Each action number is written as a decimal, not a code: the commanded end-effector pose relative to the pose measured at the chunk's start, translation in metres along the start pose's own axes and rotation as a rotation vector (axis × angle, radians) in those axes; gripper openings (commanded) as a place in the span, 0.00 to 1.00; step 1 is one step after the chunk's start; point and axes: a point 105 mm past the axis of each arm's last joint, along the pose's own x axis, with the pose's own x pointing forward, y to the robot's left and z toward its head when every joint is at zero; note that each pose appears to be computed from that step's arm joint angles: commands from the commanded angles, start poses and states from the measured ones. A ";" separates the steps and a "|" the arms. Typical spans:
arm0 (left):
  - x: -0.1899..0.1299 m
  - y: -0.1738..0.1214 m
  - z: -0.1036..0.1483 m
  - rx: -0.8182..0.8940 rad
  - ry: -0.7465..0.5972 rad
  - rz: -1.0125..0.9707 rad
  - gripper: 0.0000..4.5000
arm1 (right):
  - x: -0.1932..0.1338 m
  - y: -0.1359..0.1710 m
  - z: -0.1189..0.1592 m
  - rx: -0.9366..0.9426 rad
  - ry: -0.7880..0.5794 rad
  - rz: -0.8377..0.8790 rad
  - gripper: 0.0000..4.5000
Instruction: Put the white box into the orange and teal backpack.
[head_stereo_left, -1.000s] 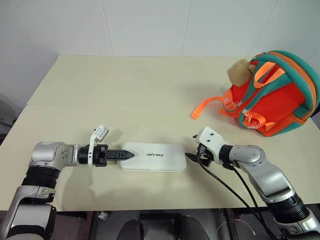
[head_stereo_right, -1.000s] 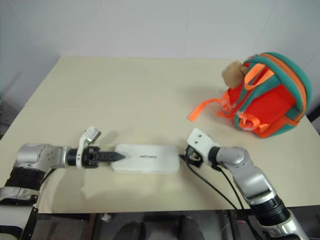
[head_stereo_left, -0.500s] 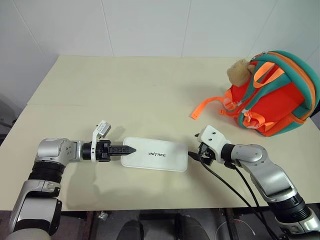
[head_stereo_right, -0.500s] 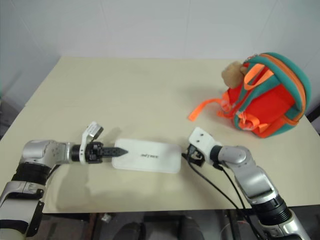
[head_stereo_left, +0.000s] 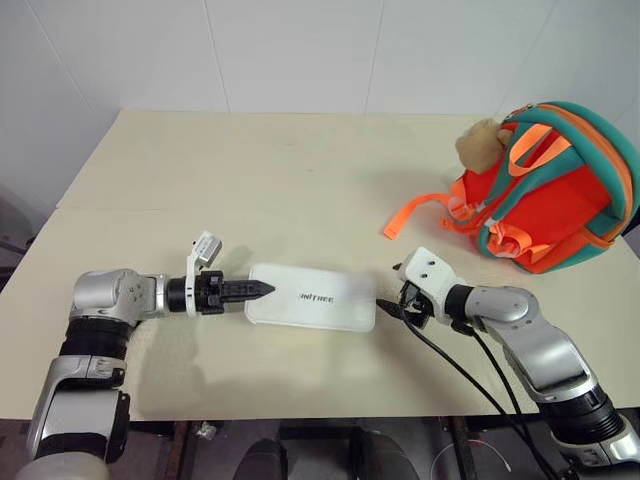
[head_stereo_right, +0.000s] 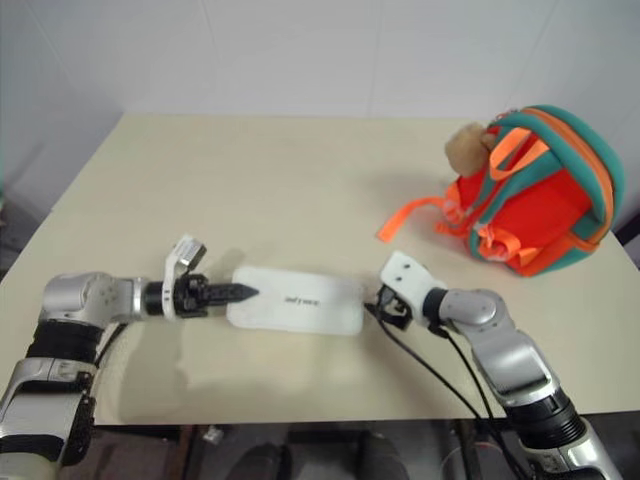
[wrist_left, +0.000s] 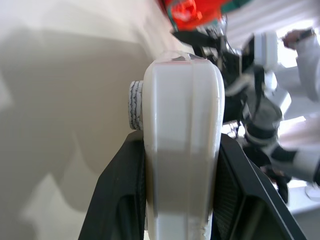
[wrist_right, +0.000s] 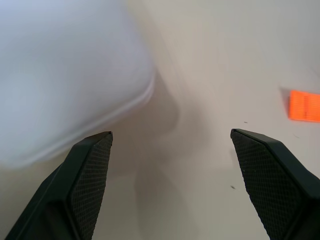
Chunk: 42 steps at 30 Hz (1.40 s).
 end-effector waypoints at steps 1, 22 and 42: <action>-0.007 -0.011 0.018 0.010 -0.077 -0.003 0.30 | -0.016 -0.016 0.013 -0.010 -0.043 -0.058 1.00; -0.019 -0.025 0.044 -0.279 -0.243 -0.106 0.30 | -0.136 -0.090 0.003 0.288 -0.215 -0.485 1.00; -0.023 -0.024 0.037 -0.278 -0.231 -0.086 0.30 | -0.091 -0.152 -0.018 0.408 -0.344 -0.541 1.00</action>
